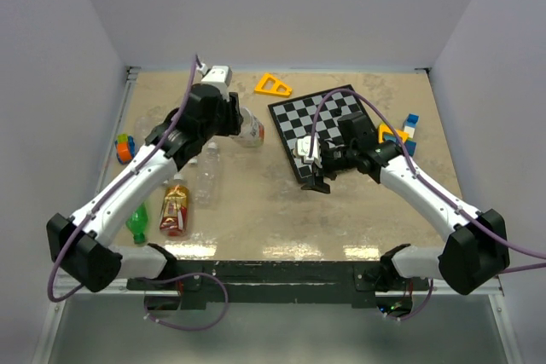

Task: Unscrew the bottle caps
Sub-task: Place the bottle cap at the center of the board.

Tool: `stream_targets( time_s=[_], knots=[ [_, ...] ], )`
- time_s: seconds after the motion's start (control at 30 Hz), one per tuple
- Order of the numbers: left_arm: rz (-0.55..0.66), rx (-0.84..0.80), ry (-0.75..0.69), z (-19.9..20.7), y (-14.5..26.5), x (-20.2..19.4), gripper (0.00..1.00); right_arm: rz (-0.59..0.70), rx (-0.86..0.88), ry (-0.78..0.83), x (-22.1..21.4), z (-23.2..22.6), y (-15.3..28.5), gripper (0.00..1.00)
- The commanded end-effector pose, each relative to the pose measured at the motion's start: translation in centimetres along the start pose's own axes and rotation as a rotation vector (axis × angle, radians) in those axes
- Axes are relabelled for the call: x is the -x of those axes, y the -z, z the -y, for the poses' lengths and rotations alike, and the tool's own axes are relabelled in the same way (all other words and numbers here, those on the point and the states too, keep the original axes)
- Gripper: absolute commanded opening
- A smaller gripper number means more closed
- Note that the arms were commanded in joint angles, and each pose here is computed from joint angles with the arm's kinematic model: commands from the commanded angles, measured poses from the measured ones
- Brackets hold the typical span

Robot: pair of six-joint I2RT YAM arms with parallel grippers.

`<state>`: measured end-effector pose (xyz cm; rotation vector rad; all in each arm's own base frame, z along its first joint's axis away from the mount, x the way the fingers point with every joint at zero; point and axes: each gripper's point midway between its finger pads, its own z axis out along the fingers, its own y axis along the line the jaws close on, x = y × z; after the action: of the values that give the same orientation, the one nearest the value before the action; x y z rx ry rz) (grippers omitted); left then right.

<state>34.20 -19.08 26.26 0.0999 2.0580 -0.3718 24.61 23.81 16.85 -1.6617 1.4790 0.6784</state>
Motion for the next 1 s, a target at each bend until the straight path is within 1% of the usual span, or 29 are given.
stream_targets(
  time_s=[0.0,0.07,0.13,0.3,0.47,0.53,0.67,0.83,0.9,0.97],
  knots=[
    [-0.105,0.162,-0.157,-4.2,-2.0,0.7,0.01,0.042,0.004,0.031,1.3,-0.2,0.6,0.88],
    [-0.106,0.196,-0.154,-5.6,-3.4,2.1,0.02,0.046,0.007,0.033,1.3,-0.3,0.6,0.88],
    [-0.110,0.193,-0.149,-6.1,-5.0,3.3,0.02,0.047,0.009,0.033,1.3,-0.4,0.6,0.88],
    [-0.148,0.215,-0.153,-7.1,-8.7,4.7,0.02,0.051,0.012,0.036,1.4,-0.5,0.6,0.88],
    [-0.186,0.245,-0.158,-8.5,-11.5,5.7,0.03,0.052,0.009,0.041,1.5,-0.4,0.7,0.89],
    [-0.215,0.237,-0.155,-8.7,-12.4,5.6,0.03,0.052,0.011,0.039,1.4,-0.5,0.6,0.89],
    [-0.225,0.238,-0.147,-9.4,-13.7,5.7,0.04,0.050,0.010,0.039,1.4,-0.5,0.6,0.89],
    [-0.235,0.237,-0.133,-10.2,-14.8,5.5,0.06,0.047,0.009,0.039,1.3,-0.4,0.6,0.89],
    [-0.240,0.225,-0.126,-10.1,-15.1,5.3,0.09,0.045,0.008,0.036,1.2,-0.4,0.6,0.89],
    [-0.239,0.211,-0.118,-9.9,-15.3,5.3,0.15,0.045,0.009,0.037,1.2,-0.4,0.5,0.89]
  ],
)
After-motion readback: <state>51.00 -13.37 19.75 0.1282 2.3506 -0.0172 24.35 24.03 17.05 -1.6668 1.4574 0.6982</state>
